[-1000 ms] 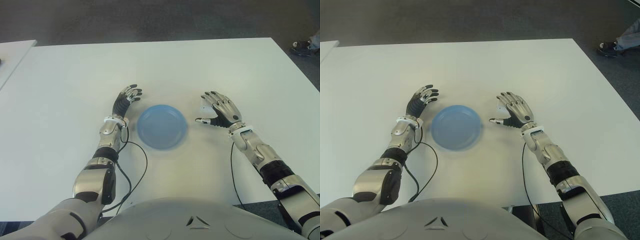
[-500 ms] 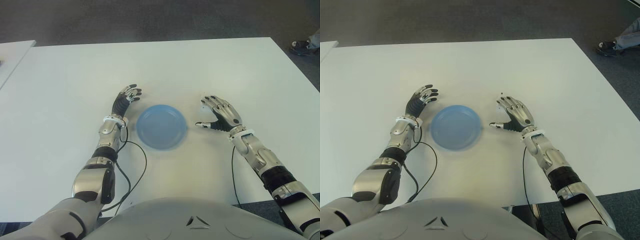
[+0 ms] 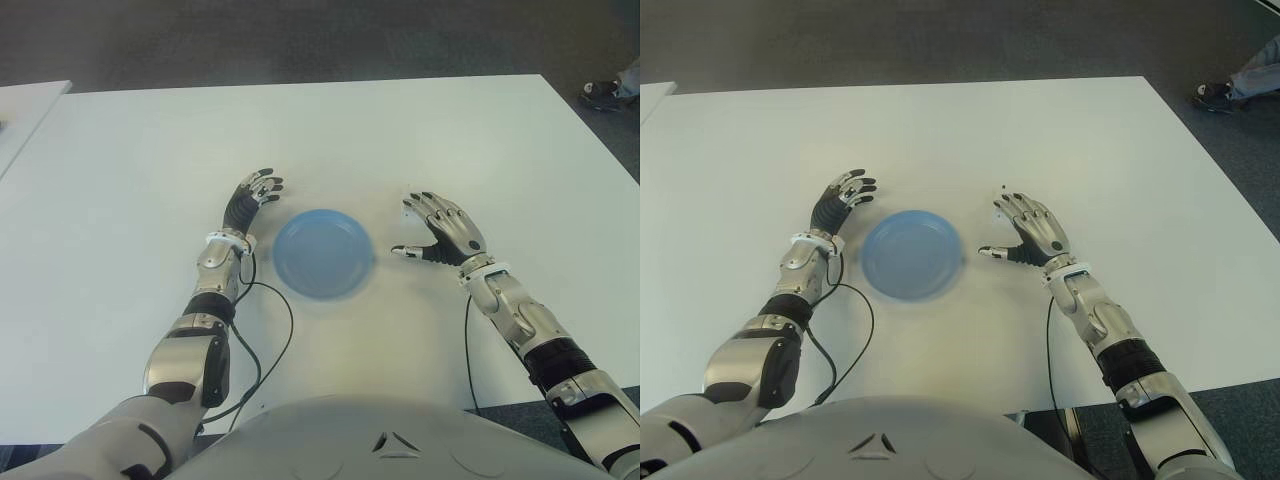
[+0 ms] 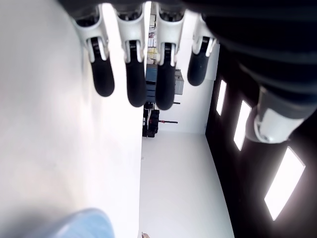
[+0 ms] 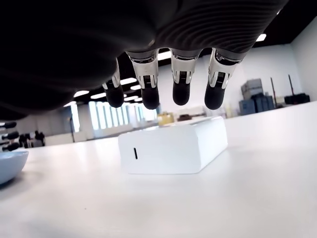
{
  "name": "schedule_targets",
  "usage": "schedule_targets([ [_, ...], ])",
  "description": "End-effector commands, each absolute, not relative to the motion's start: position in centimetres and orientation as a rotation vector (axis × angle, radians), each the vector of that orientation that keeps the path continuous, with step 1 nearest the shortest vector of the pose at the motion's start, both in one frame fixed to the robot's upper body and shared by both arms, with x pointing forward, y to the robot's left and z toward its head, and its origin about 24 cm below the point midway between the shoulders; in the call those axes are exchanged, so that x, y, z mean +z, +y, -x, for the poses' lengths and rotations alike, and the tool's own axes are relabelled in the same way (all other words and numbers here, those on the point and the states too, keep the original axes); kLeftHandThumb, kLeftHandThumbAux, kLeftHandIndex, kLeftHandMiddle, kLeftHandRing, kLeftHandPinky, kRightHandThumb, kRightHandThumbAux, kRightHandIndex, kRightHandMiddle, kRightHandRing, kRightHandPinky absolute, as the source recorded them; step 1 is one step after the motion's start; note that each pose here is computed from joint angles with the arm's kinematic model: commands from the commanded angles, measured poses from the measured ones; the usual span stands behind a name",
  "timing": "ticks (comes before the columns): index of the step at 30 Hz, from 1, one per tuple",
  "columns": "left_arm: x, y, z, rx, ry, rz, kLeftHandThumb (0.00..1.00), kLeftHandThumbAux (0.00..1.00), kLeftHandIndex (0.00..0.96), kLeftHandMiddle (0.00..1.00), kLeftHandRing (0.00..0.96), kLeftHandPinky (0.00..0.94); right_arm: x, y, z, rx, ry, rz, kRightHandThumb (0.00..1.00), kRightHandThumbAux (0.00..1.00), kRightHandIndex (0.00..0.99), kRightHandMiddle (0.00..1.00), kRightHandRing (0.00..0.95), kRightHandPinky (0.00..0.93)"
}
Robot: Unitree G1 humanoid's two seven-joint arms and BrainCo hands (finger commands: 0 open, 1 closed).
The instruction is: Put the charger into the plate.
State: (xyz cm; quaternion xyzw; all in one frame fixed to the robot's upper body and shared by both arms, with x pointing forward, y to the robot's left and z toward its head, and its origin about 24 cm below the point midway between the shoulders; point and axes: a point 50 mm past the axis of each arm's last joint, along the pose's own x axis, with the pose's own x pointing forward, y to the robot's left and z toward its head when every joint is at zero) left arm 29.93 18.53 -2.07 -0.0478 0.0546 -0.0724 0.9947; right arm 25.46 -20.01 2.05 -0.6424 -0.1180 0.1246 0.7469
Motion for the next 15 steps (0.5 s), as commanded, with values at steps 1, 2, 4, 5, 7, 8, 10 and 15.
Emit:
schedule_targets([
  [1,-3.4,18.8,-29.1,-0.152,0.189,0.093,0.000,0.508,0.217,0.301,0.296,0.274,2.1,-20.3,-25.8,0.275,-0.270,1.421,0.281,0.143,0.000,0.000,0.000,0.000],
  [2,-3.4,18.8,-29.1,-0.152,0.189,0.092,0.000,0.508,0.217,0.301,0.295,0.274,2.2,-20.4,-26.1,0.270,-0.270,1.424,0.280,0.142,0.000,0.000,0.000,0.000],
  [4,-3.4,18.9,-29.1,-0.152,0.190,0.092,0.000,0.507,0.217,0.300,0.295,0.273,2.3,-20.6,-26.7,0.260,-0.270,1.430,0.280,0.140,0.000,0.000,0.000,0.000],
  [5,-3.4,18.9,-29.1,-0.152,0.190,0.092,0.000,0.506,0.217,0.300,0.294,0.274,2.3,-20.7,-27.0,0.255,-0.270,1.432,0.280,0.140,0.000,0.000,0.000,0.000],
  [7,-3.4,18.9,-29.1,-0.151,0.191,0.091,0.000,0.505,0.217,0.301,0.295,0.276,2.4,-20.9,-27.4,0.242,-0.274,1.439,0.282,0.137,0.000,0.000,0.000,0.000],
  [8,-3.5,18.9,-29.0,-0.151,0.191,0.090,0.000,0.505,0.217,0.301,0.295,0.276,2.5,-21.0,-27.6,0.236,-0.279,1.443,0.283,0.136,0.000,0.000,0.000,0.000],
  [10,-3.5,18.9,-29.0,-0.151,0.191,0.089,0.000,0.507,0.220,0.303,0.298,0.280,2.5,-21.1,-27.9,0.228,-0.287,1.448,0.287,0.134,0.000,0.000,0.000,0.000],
  [15,-3.5,19.0,-29.0,-0.151,0.190,0.085,0.000,0.508,0.222,0.305,0.300,0.280,3.0,-21.5,-28.8,0.215,-0.312,1.456,0.285,0.133,0.000,0.000,0.000,0.000],
])
